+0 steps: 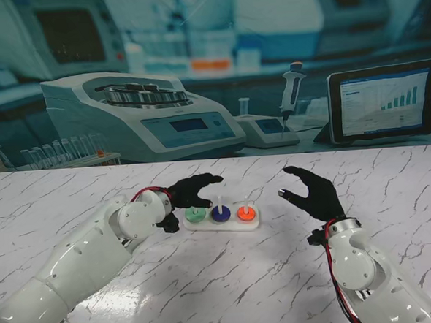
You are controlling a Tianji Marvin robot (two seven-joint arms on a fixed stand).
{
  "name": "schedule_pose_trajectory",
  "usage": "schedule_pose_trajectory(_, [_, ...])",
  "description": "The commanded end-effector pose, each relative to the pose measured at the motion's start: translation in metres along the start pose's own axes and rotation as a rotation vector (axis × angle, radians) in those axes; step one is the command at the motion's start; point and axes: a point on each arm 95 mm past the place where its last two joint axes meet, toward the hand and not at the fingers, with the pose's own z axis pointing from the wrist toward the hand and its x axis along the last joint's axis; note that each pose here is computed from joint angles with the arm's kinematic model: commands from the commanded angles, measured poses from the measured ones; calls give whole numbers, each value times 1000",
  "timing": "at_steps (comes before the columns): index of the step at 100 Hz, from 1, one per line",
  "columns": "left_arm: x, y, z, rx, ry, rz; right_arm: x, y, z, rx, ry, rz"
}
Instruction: Move the three rings of the Hanoi Tower from the left rod to the right rod
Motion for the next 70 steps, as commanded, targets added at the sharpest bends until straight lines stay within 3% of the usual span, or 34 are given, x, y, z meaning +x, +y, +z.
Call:
schedule_pose_trajectory(1, [7,2,0,2,33,-11,2,-4,-2,2,-1,11])
schedule_pose_trajectory(70, [7,-13,-24,92,16,17,3,-6,-2,7,2,14])
